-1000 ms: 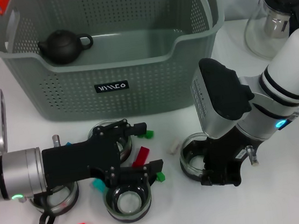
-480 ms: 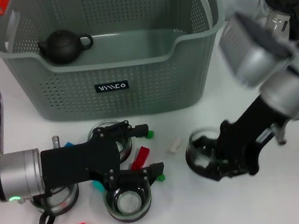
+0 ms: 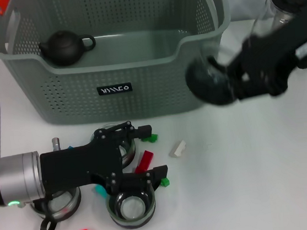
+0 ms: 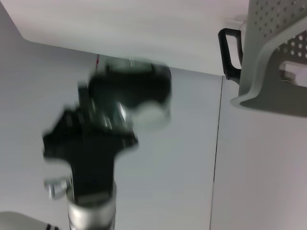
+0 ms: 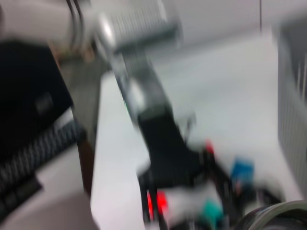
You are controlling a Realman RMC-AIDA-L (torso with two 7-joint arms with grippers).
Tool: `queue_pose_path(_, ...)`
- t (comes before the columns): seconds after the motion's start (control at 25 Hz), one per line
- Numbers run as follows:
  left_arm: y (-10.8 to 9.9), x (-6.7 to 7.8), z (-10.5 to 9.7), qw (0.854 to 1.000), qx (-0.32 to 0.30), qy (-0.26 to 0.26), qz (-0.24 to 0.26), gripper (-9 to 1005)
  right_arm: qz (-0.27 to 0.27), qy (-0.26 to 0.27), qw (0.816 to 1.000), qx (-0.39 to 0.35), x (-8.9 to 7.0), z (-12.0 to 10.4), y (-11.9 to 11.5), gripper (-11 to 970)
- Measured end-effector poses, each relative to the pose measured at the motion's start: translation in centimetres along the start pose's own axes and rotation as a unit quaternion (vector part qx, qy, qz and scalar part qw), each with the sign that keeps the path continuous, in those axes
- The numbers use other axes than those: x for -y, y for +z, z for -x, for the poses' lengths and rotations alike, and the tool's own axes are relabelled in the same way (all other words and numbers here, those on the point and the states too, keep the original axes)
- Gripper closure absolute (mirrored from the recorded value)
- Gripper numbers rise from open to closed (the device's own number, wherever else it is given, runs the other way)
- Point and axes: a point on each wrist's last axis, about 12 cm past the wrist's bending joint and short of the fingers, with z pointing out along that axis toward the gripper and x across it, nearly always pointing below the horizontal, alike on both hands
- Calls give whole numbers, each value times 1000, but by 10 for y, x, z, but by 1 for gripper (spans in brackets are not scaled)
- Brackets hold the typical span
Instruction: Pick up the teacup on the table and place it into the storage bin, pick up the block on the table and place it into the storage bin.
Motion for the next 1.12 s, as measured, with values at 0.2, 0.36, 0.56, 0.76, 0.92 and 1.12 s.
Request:
queue_pose_path(0.2, 2, 0, 1, 1000, 1, 4, -1, 123, -22, -34, 993, 112, 2, 30, -34, 888)
queue_pose_path(0.36, 3, -1, 2, 1000, 3, 6, -2, 123, -70, -34, 984, 161, 15, 44, -48, 885)
queue_pose_path(0.56, 3, -2, 3, 1000, 2, 8, -2, 122, -143, -4, 974, 174, 44, 48, -44, 881)
queue_pose_path(0.76, 4, -3, 4, 1000, 3, 9, 1, 122, -200, 33, 967, 156, 79, 45, -21, 877)
queue_pose_path(0.92, 5, -3, 4, 1000, 5, 15, 2, 122, -235, 47, 963, 126, 99, 45, 4, 874)
queue_pose_path(1.12, 6, -3, 3, 1000, 6, 16, 1, 122, -262, 43, 959, 102, 110, 44, 40, 870)
